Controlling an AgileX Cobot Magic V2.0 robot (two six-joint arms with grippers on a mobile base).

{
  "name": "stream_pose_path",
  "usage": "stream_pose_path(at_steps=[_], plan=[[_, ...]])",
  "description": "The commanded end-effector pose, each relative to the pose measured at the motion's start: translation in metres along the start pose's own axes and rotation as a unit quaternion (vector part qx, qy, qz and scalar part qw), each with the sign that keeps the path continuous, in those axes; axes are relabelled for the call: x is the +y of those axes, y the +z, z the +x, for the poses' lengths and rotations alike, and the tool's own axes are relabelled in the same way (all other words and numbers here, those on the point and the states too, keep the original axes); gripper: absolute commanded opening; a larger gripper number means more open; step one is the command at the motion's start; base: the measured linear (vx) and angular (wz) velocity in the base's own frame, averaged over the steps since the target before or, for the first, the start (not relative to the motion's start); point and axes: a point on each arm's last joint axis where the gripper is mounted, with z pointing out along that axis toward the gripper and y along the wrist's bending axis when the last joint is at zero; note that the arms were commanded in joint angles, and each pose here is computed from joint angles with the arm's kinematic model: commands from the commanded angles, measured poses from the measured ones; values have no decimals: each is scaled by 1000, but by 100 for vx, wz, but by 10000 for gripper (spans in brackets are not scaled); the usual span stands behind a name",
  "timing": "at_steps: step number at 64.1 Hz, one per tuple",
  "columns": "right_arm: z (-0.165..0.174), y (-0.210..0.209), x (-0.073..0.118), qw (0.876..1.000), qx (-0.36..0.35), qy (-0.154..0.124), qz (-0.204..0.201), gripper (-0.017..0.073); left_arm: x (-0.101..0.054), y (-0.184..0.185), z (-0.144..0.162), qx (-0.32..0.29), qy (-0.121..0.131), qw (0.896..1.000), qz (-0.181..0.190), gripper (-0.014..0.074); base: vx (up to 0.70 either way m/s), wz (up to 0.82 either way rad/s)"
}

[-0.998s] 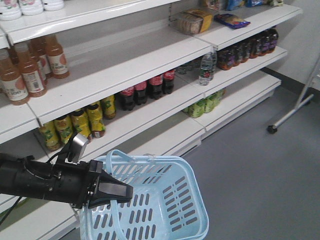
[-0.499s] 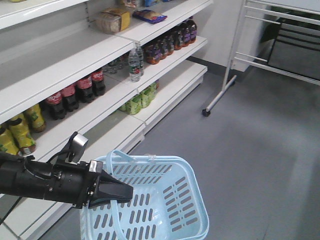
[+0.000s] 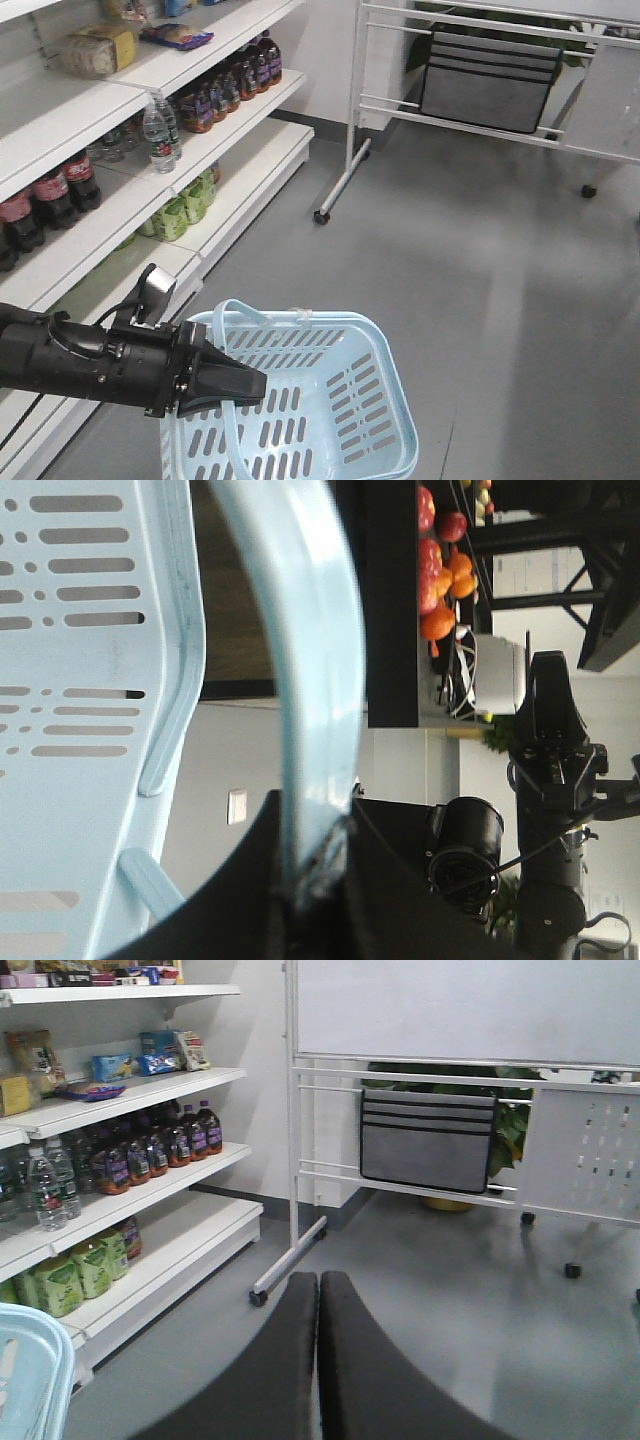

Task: Place coke in basket with both arms
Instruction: 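Turn the base while holding the basket in the left gripper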

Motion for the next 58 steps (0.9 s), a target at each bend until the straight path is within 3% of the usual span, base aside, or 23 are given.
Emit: stream_pose_path(at_steps=[1,58], plan=[[-3,-1,1,999,-38,-9,-4,-10,-25,-5,0,-6,24,998,61,-7,0,-39],[-4,-1,1,999,-39,-9,-4,-10,-25,-5,0,-6,24,998,61,-6,2,-41]])
